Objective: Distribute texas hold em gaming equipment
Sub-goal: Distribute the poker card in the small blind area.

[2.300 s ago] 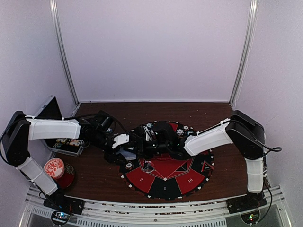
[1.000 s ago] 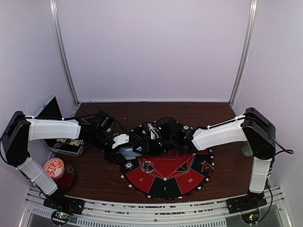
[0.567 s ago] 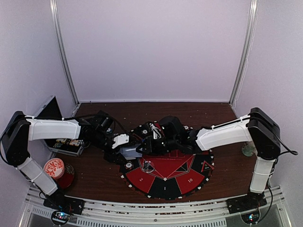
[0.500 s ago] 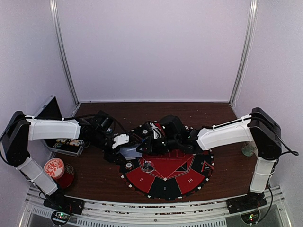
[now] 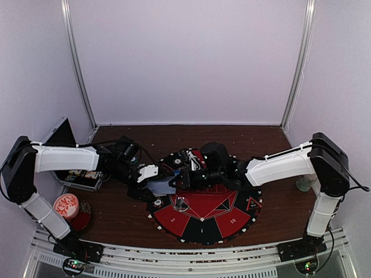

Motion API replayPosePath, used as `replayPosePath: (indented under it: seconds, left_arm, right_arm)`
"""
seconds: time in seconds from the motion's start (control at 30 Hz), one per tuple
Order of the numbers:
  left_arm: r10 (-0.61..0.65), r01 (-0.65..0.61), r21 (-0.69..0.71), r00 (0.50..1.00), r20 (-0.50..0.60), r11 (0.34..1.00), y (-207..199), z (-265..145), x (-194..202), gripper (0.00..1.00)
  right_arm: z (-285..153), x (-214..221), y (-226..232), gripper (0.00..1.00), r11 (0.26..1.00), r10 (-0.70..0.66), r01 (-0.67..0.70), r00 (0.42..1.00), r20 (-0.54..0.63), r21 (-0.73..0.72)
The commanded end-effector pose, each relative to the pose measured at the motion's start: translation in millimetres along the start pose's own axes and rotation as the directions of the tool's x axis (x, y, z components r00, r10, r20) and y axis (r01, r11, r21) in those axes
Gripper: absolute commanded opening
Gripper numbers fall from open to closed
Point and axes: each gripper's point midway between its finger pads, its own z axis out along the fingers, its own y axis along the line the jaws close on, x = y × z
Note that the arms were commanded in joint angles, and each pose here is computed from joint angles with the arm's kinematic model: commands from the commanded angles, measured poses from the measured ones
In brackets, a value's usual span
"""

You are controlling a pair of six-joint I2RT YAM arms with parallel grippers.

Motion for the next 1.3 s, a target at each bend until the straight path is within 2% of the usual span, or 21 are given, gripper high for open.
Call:
replayPosePath:
  seconds: [0.0,0.4,0.9,1.27]
  left_arm:
    - [0.034,-0.034,-0.001,0.999,0.039,0.999,-1.8,-4.2,-9.7,0.43]
    - [0.034,-0.034,-0.001,0.999,0.039,0.999,-1.9,-4.7,-9.9,0.43]
    - [0.036,-0.036,-0.003,0.999,0.040,0.999,-2.4,-5.4,-10.3,0.43]
    - [0.035,-0.035,-0.001,0.999,0.041,0.999,-2.8,-5.5,-10.4,0.43]
  right_arm:
    - [-19.9,-13.5,17.7,0.00,0.999,-0.021,0.023,0.998,0.055,-0.032]
    - [-63.5,-33.2,9.2,0.00,1.000,-0.021,0.021,0.986,0.163,0.003]
    - [-129.5,-65.5,-73.6,0.00,0.986,0.057,-0.103,0.944,0.324,0.128]
    - [-149.7,-83.5,-113.5,0.00,0.967,0.125,-0.207,0.897,0.425,0.151]
